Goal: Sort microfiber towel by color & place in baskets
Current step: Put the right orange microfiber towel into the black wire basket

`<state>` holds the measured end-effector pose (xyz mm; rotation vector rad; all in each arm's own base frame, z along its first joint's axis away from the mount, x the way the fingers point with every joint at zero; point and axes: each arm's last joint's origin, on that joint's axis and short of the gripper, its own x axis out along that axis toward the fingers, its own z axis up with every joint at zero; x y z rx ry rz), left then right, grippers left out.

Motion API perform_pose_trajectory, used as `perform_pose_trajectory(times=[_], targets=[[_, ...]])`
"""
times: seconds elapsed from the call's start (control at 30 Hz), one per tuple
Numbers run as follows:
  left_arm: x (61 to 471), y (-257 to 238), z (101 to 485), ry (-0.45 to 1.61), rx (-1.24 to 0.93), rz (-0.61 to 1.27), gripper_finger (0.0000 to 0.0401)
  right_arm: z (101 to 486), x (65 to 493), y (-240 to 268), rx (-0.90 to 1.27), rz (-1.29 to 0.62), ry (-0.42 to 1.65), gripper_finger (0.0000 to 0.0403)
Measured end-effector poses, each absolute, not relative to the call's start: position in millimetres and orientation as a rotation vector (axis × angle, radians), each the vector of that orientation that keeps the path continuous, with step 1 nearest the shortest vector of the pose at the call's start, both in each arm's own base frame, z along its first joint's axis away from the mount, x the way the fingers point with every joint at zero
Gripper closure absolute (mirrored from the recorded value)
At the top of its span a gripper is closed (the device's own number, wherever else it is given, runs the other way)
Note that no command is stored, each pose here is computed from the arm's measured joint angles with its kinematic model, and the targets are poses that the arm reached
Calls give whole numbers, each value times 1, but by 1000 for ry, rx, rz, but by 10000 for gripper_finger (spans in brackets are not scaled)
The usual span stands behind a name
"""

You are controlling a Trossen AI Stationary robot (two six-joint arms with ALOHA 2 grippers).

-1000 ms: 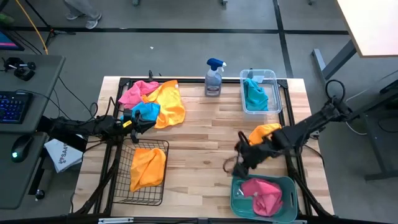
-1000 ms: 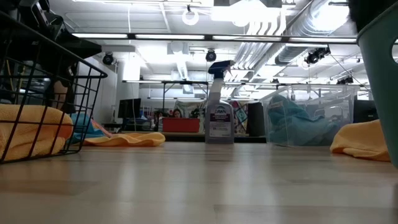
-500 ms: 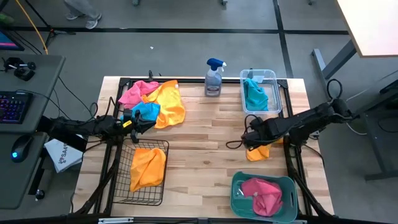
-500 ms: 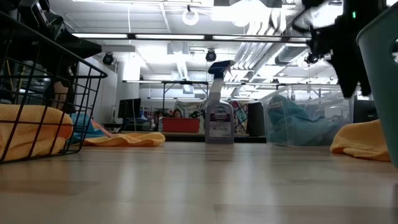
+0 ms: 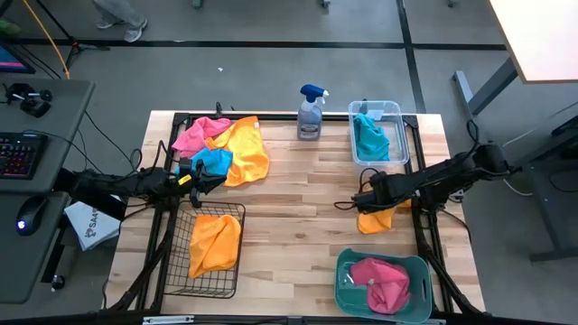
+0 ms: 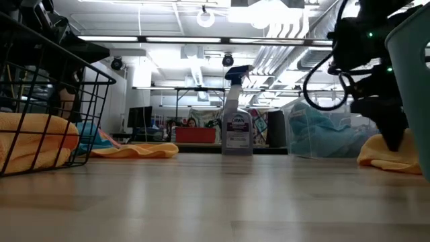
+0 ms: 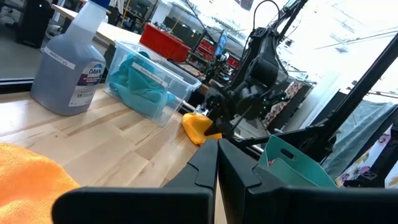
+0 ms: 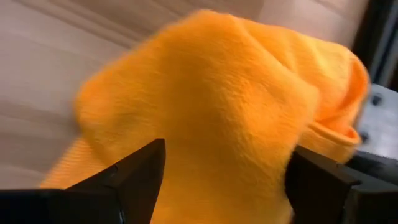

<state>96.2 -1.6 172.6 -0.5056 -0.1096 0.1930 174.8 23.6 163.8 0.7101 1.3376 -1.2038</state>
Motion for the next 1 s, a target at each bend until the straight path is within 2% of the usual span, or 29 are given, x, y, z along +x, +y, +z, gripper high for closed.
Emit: perform_pose_trajectory(times=[0.1, 0.2, 0.27, 0.37, 0.4, 0.53, 0.7, 0.8, 0.9, 1.0], targets=[[96, -2, 173, -110, -506, 193, 401, 163, 178, 23, 728, -1191, 1315, 137], [96, -2, 173, -110, -506, 193, 401, 162, 180, 23, 726, -1173, 1315, 188], [96, -2, 173, -110, -506, 193, 401, 160, 182, 24, 733, -1144, 1318, 248], [96, -2, 173, -110, -506, 193, 401, 163, 194, 28, 762, -1028, 1280, 365], [96, -2, 173, -109, -505, 194, 401, 167, 200, 30, 761, -970, 1257, 382], [96, -2, 173, -110, -506, 193, 401, 205, 233, 37, 786, -777, 1113, 395], [96, -2, 173, -110, -506, 193, 401, 280, 285, 47, 737, -440, 744, 400], [96, -2, 173, -110, -506, 193, 401, 313, 311, 49, 681, -318, 587, 400], [96, -2, 173, -110, -506, 193, 401, 337, 338, 54, 627, -174, 490, 401], [96, -2, 173, -110, -506, 193, 401, 346, 371, 63, 551, -27, 472, 402]])
